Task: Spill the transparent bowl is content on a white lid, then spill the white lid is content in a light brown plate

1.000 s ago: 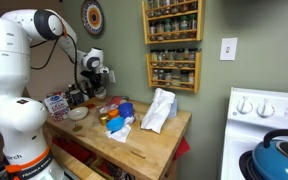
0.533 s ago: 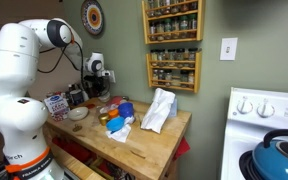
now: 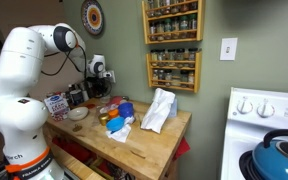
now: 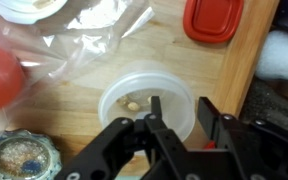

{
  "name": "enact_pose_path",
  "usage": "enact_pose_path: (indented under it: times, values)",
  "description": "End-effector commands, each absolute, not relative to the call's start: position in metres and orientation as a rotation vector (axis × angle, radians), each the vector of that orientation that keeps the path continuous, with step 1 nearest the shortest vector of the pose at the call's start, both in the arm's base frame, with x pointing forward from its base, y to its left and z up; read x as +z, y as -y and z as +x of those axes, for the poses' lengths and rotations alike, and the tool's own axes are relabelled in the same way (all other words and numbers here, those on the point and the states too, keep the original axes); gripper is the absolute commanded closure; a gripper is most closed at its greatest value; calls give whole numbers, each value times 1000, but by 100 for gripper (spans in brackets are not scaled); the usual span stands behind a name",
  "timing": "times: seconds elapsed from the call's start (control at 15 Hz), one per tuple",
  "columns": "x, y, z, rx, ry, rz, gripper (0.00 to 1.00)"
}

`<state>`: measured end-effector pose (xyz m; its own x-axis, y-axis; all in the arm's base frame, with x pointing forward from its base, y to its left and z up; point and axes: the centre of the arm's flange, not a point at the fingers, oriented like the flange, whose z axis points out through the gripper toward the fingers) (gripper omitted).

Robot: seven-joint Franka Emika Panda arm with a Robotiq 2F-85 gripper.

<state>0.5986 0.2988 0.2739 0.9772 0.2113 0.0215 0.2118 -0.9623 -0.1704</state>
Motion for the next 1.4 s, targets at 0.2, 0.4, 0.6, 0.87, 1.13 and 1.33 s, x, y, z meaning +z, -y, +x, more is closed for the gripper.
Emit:
enact_pose_path:
  times: [0.2, 0.4, 0.6, 0.87, 1.13, 1.33]
  values:
    - [301, -286, 582, -3, 225, -2938, 2]
    - [308, -263, 560, -23, 180, -2914, 0]
    - [303, -239, 537, -20, 1, -2850, 0]
    - [281, -212, 508, -96, -203, -2797, 0]
    - [279, -217, 527, -79, -187, -2820, 0]
    - [278, -207, 528, 10, -295, -2825, 0]
